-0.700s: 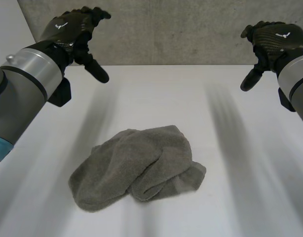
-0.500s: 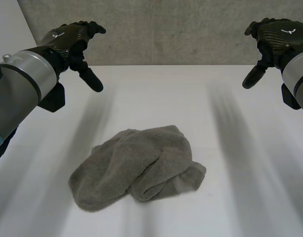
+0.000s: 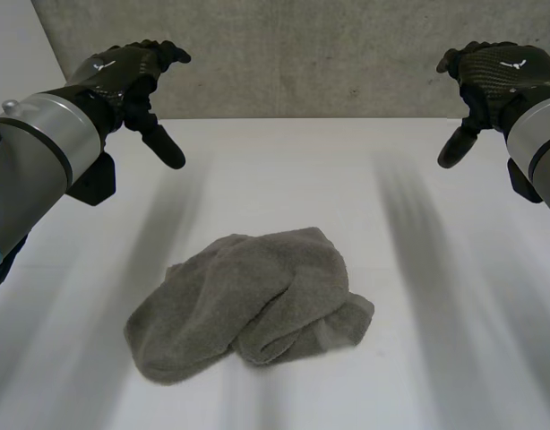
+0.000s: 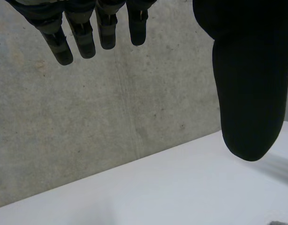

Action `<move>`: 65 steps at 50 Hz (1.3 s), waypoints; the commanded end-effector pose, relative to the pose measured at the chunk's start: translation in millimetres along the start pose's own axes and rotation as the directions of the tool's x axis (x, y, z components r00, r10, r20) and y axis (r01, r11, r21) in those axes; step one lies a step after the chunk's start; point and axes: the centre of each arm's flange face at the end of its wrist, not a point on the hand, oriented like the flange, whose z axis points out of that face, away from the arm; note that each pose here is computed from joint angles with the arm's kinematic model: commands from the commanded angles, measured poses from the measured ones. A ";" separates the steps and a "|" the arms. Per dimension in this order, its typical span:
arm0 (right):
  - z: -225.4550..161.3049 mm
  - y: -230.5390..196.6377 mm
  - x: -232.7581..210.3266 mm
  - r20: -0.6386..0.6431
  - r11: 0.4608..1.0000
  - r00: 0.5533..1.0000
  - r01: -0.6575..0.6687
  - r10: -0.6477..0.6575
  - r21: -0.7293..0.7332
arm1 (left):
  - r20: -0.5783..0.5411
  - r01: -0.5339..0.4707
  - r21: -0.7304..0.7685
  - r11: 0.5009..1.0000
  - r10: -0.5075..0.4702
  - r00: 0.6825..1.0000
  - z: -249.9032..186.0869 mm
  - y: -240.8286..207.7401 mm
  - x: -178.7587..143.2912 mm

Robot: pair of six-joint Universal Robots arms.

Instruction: Fold the towel.

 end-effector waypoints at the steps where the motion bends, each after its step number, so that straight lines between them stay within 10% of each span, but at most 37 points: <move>1: -10.2 22.1 -6.0 0.064 0.967 0.973 0.229 -0.223 -0.111 | 0.003 -0.042 -0.111 0.993 0.043 0.999 -13.0 32.7 -3.0; 11: -42.3 87.8 -31.3 0.324 0.902 0.916 0.333 -0.239 -0.277 | 0.016 -0.270 -0.356 0.895 0.295 0.955 -47.6 108.7 -41.3; 23: -93.9 142.2 -60.5 0.521 0.898 0.853 0.245 -0.022 -0.365 | -0.087 -0.349 -0.450 0.822 0.348 0.933 -93.4 170.7 -51.1; 65: -48.4 185.6 -94.9 0.441 0.960 0.894 0.190 -0.082 -0.206 | -0.167 -0.409 -0.354 0.841 0.373 0.913 -66.7 222.6 -66.4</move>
